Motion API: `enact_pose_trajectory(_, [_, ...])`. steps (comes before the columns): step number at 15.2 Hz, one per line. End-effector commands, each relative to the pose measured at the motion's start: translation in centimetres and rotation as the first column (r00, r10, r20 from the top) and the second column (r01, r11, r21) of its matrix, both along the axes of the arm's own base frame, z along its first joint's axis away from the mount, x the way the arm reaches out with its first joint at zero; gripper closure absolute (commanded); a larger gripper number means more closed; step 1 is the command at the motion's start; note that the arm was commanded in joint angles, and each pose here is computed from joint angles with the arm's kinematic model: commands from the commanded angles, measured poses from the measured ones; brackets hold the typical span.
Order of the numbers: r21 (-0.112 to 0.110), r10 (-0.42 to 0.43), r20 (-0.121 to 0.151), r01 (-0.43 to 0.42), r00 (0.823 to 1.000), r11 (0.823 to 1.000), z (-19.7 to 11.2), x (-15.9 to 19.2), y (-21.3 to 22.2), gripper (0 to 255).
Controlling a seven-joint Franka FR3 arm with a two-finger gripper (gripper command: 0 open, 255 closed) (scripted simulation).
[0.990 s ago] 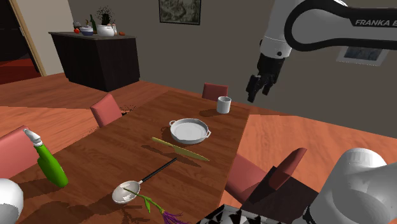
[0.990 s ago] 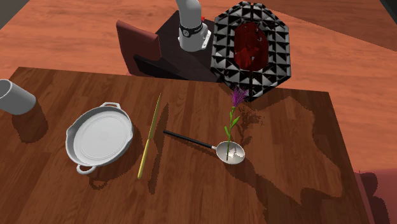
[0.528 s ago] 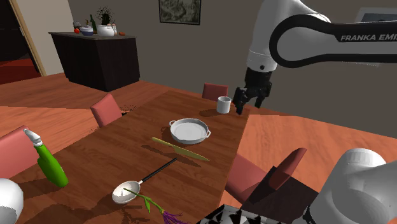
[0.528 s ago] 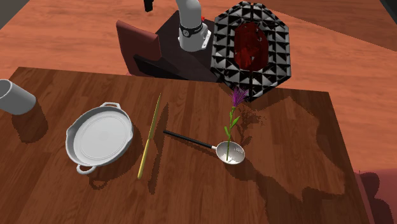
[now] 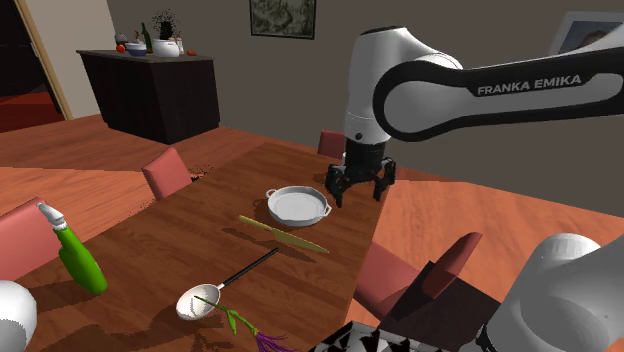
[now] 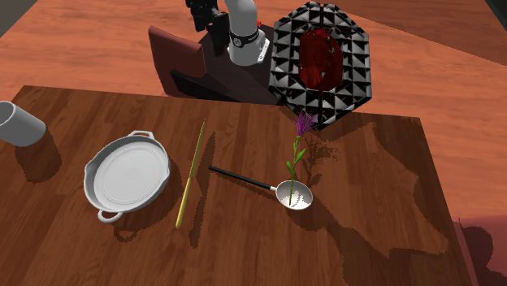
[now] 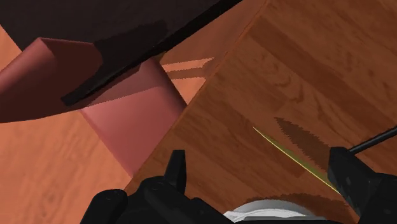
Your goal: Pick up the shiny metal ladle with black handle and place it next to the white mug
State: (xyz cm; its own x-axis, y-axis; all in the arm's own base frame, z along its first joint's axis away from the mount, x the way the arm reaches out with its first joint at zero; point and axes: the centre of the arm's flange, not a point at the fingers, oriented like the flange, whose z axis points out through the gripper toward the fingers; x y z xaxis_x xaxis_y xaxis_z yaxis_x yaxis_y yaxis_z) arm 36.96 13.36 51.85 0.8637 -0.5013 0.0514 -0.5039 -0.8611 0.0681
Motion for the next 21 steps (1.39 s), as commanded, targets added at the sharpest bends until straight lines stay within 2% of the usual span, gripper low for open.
enact_pose_trajectory(1, [0.009,-0.075,-0.011,0.075,0.997,0.997,-1.7,0.9,1.8,0])
enact_pose_trajectory(6, [0.025,-0.241,-0.041,0.242,0.97,0.97,-5.2,4.0,6.4,0])
enact_pose_trajectory(11, [0.036,-0.399,-0.074,0.403,0.914,0.915,-8.7,7.7,10.5,0])
enact_pose_trajectory(16, [0.041,-0.545,-0.107,0.552,0.831,0.833,-12.3,12.0,13.9,0])
enact_pose_trajectory(21, [0.041,-0.675,-0.141,0.685,0.724,0.727,-15.9,16.7,16.7,0])
